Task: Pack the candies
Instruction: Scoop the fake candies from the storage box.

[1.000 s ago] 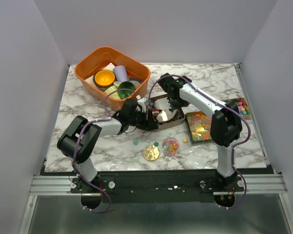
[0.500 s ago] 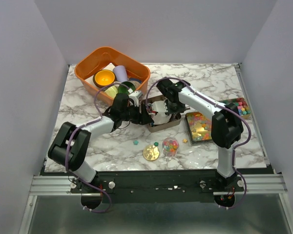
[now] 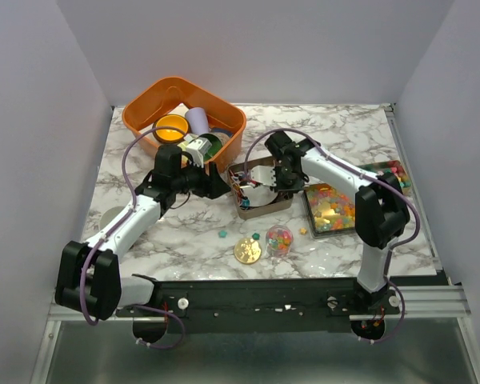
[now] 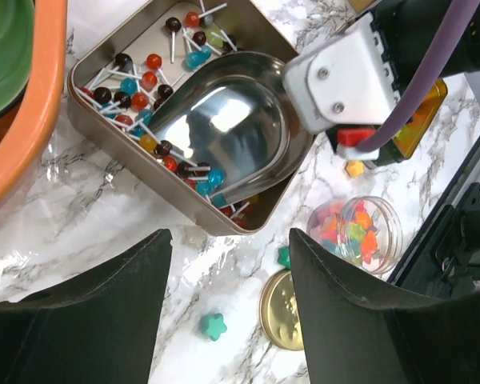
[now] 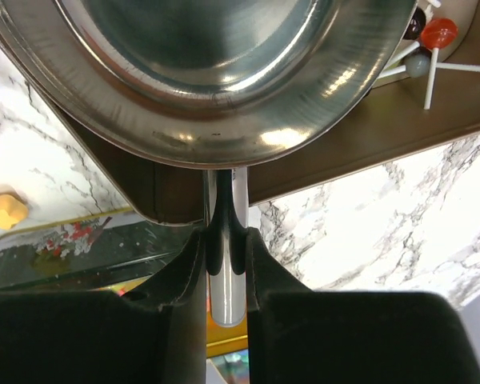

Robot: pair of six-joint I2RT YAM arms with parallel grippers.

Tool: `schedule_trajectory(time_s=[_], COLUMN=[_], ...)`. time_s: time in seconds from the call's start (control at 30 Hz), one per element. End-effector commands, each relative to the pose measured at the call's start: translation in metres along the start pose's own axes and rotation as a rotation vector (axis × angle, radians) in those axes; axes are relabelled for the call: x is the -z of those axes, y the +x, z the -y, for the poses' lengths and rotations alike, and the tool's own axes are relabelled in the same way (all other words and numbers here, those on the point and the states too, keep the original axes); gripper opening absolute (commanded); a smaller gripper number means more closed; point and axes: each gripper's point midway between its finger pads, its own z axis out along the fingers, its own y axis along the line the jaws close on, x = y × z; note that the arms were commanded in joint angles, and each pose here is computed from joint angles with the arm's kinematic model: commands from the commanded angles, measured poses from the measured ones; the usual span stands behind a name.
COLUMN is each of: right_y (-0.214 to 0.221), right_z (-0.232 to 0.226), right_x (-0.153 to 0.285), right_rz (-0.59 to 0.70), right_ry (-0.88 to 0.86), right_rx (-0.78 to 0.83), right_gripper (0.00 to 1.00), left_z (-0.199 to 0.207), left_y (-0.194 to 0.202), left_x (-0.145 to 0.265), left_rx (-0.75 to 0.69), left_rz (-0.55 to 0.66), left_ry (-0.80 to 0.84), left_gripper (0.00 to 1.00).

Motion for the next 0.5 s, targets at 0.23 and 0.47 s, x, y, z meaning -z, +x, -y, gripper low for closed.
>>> schedule_trajectory(time_s=[0.23, 0.47], right_y=[-0.011, -0.003], right_z=[-0.010, -0.015], right_x=[-0.009, -0.005], right_rz=[0.197, 0.237], right_ry=[-0.003, 0.000], right_rx=[-0.077, -0.134], right_gripper=[0.01, 0.01], left_z=[-0.007, -0.010], left_y=[-0.004, -0.010], left_x=[0.009, 0.006], left_rx=[-0.036, -0.056], left_rz=[-0.023, -0.022], left_ry=[-0.045, -0.047], left_gripper=[0.70, 0.70])
